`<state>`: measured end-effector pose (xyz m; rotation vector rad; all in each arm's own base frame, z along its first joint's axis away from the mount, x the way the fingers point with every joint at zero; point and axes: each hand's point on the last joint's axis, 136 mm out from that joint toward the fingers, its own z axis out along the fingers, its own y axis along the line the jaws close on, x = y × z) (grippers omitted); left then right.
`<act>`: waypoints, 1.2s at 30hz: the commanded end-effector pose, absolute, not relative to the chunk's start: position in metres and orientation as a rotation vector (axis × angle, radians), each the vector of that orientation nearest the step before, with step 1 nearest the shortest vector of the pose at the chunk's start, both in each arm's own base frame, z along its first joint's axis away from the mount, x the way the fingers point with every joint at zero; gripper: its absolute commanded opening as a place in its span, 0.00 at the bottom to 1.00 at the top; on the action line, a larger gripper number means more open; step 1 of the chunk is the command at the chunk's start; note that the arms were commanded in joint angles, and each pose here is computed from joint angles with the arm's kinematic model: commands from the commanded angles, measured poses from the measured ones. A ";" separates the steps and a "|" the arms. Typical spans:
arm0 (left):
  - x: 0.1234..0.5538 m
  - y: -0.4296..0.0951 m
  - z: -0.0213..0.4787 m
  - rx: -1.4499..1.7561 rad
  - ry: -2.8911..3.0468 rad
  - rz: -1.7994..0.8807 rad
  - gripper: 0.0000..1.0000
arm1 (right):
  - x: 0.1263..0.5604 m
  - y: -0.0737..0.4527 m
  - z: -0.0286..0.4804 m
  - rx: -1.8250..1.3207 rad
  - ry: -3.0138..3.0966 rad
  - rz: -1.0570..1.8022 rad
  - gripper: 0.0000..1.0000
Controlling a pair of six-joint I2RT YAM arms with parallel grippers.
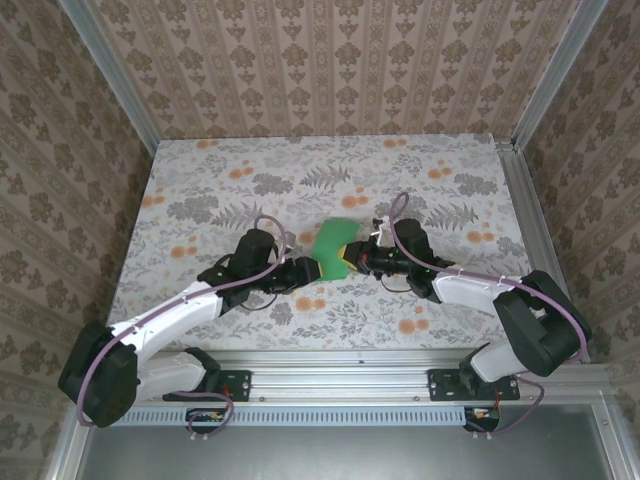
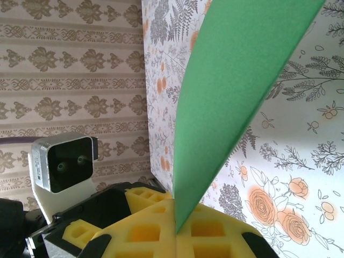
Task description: Fold a paper plane with a square sheet of paper (pick it up from the middle)
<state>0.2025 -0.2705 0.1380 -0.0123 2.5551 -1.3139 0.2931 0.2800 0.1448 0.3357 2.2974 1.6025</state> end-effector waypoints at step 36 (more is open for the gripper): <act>0.215 -0.271 0.170 0.004 2.456 -1.364 0.28 | 0.289 0.282 0.155 0.307 2.253 1.671 0.00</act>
